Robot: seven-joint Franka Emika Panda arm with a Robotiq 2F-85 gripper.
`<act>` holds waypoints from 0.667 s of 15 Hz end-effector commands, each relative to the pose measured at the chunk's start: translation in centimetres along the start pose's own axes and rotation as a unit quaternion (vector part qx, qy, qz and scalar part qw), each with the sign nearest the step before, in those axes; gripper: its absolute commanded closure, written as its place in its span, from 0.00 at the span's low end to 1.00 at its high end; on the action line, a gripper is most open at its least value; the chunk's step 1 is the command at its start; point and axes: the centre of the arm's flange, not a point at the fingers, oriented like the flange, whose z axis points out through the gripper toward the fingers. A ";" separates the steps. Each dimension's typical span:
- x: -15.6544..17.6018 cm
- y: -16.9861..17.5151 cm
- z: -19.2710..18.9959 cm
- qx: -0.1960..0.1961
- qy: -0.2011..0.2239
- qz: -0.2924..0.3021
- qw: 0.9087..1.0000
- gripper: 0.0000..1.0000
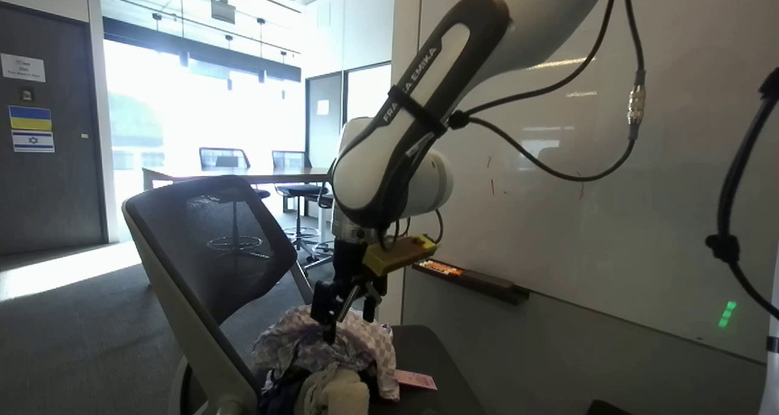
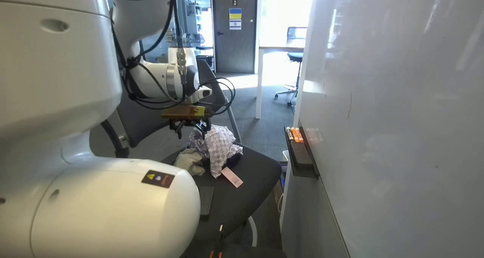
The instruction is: Put the clothing onto the backrest of the chair
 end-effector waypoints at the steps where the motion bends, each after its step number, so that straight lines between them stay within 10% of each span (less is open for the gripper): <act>1: 2.3 1.6 4.5 -0.026 0.072 -0.036 0.996 0.00; 8: 2.4 4.7 10.0 -0.068 0.121 -0.080 0.987 0.00; 9: 2.3 4.9 10.4 -0.067 0.119 -0.075 0.988 0.25; 10: 2.2 5.0 10.7 -0.065 0.119 -0.073 0.988 0.26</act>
